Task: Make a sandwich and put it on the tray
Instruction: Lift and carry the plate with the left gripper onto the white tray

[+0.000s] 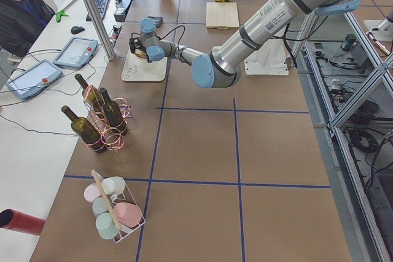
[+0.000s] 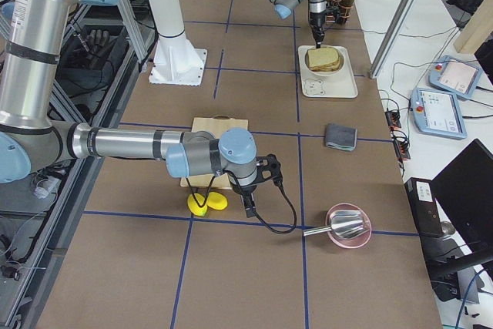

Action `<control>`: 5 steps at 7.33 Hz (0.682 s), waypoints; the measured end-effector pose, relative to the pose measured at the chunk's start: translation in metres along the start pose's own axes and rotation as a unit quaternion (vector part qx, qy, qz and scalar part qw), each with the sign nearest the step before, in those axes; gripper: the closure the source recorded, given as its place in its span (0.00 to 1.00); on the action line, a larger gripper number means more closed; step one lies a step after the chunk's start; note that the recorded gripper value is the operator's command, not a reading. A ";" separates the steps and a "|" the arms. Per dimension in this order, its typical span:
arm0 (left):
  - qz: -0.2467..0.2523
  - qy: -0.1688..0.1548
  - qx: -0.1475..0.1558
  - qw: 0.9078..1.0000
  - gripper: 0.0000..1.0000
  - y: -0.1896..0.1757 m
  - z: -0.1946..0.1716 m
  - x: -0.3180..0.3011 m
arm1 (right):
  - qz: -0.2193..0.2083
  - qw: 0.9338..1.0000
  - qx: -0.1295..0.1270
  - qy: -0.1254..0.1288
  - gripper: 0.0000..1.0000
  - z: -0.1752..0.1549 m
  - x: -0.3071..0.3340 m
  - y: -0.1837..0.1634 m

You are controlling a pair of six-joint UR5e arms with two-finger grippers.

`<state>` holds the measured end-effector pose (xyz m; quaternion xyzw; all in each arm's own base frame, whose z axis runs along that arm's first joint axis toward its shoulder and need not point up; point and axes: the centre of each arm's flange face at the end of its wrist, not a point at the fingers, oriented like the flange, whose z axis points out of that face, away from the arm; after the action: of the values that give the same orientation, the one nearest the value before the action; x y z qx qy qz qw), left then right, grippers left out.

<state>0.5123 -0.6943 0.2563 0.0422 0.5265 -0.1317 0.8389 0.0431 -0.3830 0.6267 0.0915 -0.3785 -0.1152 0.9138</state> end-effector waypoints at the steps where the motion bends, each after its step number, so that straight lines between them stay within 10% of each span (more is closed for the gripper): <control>1: 0.002 0.003 0.001 1.000 1.00 -0.004 0.010 -0.008 | -0.001 1.000 0.001 0.000 0.00 0.000 0.000 -0.001; 2: 0.004 0.006 0.002 1.000 0.80 -0.007 0.017 -0.015 | -0.001 1.000 0.001 0.000 0.00 -0.001 -0.001 -0.001; 4: 0.006 0.009 0.002 1.000 0.00 -0.008 0.023 -0.020 | -0.002 1.000 0.001 0.000 0.00 -0.001 -0.001 -0.002; 5: 0.006 0.009 0.002 1.000 0.00 -0.008 0.024 -0.020 | -0.002 1.000 0.002 0.000 0.00 -0.001 -0.001 -0.002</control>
<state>0.5223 -0.7036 0.2854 0.0481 0.5337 -0.1268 0.8348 0.0430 -0.3843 0.6245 0.0938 -0.3785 -0.1164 0.9135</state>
